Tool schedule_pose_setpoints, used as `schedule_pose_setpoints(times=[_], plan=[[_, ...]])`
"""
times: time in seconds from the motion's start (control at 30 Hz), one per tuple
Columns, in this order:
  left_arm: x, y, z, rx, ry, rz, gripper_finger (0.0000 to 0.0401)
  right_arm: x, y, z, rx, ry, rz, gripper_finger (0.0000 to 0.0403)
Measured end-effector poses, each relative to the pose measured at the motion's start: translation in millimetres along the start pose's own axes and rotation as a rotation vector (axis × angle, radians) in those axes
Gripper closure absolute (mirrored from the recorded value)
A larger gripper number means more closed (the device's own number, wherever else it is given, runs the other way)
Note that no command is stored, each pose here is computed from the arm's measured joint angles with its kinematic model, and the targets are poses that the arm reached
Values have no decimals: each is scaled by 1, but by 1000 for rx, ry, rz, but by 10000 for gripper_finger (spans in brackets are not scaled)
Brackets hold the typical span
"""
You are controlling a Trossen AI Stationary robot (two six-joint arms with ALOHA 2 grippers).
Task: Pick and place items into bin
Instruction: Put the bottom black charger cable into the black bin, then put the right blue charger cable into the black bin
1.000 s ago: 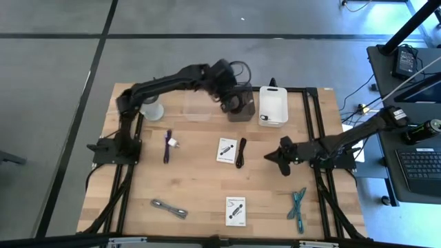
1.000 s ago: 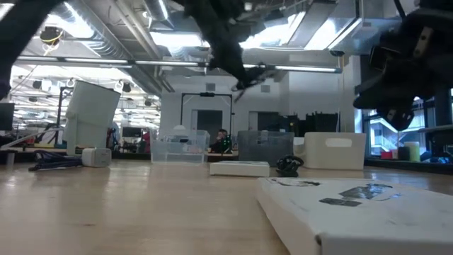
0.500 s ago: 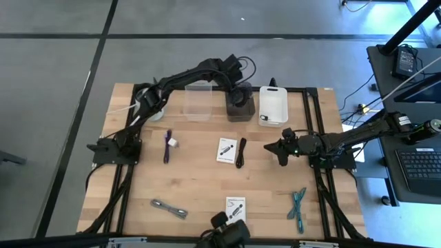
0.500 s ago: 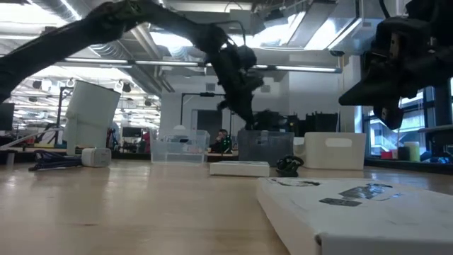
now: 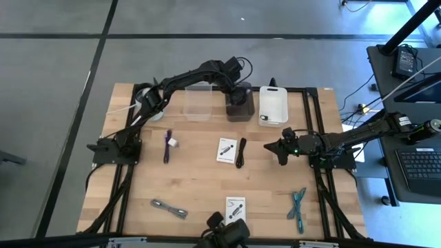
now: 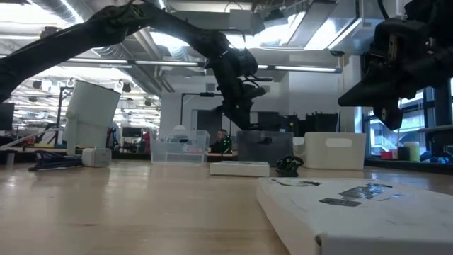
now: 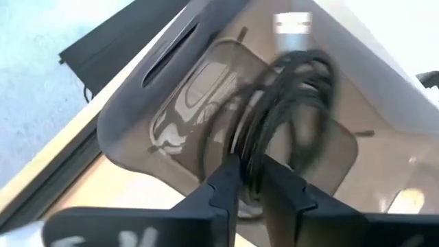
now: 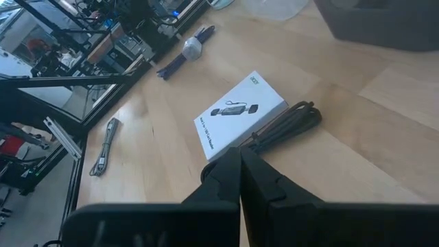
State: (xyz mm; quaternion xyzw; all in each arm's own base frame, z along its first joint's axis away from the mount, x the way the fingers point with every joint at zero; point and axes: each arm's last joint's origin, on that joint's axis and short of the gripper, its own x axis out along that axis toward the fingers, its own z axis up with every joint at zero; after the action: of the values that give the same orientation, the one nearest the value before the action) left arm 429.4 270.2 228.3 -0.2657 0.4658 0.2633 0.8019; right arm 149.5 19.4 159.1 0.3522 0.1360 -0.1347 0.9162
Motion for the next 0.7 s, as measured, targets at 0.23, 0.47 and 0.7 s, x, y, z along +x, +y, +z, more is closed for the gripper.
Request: schedule_pose_setpoints(times=[0.23, 0.47, 0.7], plan=[[0, -2, 0, -52, 13, -54, 310, 0, -1, -1, -5, 6, -6, 402], [-4, -3, 3, -66, -13, -72, 292, 0, -1, -1, -6, 9, -7, 402], [-54, -12, 16, -11, -183, -115, 296, 0, -1, -1, -11, 15, -12, 401]])
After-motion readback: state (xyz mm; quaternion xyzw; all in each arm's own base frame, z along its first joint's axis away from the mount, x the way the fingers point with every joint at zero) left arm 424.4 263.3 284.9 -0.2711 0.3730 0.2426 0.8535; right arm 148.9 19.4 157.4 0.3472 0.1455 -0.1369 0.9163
